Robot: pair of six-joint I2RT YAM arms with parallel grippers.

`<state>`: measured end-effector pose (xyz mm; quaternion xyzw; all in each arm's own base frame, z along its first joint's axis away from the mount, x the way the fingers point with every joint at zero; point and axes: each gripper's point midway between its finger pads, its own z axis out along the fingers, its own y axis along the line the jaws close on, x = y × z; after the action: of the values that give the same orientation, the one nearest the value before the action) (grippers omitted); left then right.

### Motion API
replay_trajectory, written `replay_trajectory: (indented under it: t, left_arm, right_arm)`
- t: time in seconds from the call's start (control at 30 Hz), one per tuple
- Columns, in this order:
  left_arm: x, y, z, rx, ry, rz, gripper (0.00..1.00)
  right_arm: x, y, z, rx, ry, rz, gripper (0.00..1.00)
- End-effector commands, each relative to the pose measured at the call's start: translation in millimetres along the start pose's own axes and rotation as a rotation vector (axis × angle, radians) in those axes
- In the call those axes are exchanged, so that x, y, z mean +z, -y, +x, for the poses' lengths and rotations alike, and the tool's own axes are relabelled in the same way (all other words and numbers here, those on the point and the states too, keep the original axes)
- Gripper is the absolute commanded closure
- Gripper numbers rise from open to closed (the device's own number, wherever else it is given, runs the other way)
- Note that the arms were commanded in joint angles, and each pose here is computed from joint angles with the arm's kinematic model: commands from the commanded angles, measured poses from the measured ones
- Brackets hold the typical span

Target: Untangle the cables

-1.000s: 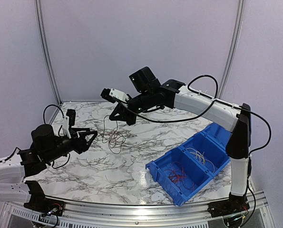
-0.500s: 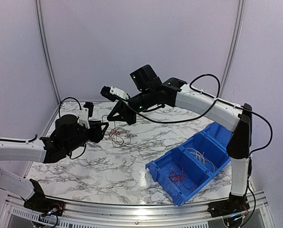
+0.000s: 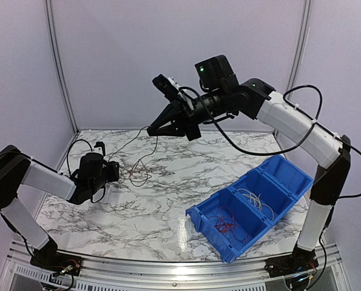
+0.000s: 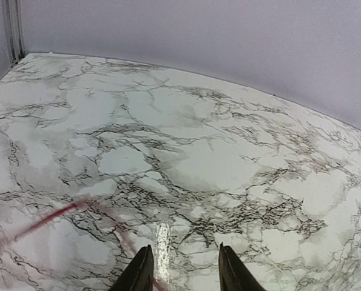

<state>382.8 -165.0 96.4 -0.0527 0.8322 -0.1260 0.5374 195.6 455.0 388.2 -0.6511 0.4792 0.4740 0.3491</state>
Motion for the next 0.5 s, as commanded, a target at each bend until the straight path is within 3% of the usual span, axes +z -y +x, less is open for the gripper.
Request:
replay_trajectory:
  t: [0.0, 0.13, 0.23, 0.3, 0.47]
  left_arm:
    - [7, -22, -3, -0.049, 0.031, -0.055, 0.62]
    - [13, -32, 2, -0.049, 0.014, -0.078, 0.63]
    - [16, -31, 5, -0.044, 0.001, -0.057, 0.74]
    - [14, -24, 2, -0.036, 0.002, -0.021, 0.8]
    - [-6, -24, -7, -0.055, 0.032, 0.008, 0.81]
  right_arm:
    - [-38, -33, -44, -0.09, 0.1, -0.071, 1.0]
    - [-55, -35, -50, -0.11, 0.112, -0.052, 1.0]
    - [-63, -21, -46, -0.096, 0.1, 0.007, 1.0]
    - [-63, -3, -34, -0.078, 0.071, 0.076, 1.0]
    - [-58, 47, 10, 0.009, -0.015, 0.241, 1.0]
